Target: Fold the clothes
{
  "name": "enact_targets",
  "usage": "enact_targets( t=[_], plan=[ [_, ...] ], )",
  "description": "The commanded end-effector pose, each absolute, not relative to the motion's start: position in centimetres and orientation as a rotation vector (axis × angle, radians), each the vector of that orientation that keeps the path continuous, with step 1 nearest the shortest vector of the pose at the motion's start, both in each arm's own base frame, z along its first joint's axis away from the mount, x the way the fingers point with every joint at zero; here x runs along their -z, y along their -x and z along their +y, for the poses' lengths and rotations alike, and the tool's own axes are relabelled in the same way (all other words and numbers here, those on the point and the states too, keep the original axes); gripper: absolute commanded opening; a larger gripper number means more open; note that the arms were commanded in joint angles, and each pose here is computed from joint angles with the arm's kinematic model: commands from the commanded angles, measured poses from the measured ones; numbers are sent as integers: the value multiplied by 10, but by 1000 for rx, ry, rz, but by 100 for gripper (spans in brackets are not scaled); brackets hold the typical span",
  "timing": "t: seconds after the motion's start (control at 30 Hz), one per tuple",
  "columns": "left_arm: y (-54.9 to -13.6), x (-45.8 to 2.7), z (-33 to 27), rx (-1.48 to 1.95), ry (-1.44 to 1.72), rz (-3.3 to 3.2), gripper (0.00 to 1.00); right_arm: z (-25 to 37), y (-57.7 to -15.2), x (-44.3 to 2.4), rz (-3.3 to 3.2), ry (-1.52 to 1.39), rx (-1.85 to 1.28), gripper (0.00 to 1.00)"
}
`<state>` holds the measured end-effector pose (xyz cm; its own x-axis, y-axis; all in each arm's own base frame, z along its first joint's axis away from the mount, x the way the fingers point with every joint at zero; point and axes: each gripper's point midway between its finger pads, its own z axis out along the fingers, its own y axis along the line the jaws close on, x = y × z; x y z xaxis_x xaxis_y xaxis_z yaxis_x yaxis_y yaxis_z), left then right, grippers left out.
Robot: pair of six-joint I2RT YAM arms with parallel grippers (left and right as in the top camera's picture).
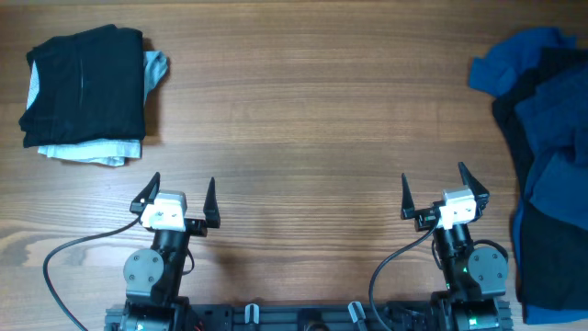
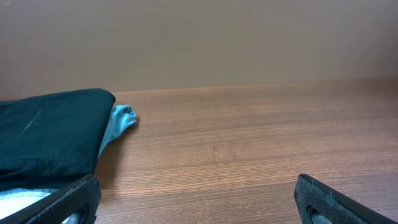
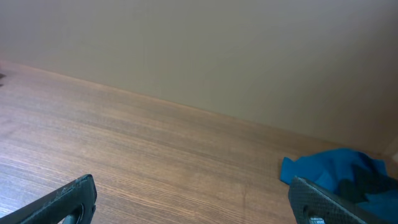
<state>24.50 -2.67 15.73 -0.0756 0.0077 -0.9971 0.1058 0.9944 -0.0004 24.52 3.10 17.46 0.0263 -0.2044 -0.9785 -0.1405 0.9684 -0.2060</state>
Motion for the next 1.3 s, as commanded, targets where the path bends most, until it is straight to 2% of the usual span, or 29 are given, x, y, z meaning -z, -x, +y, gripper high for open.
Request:
enact_targets(
  t=[0.0,1.27],
  plan=[
    [-245,-156,-28,83,-105,1645,100,30,-246,-172,1560,278,63,100],
    [-245,-156,-28,83,-105,1645,100,30,-246,-172,1557,298,83,100]
  ],
)
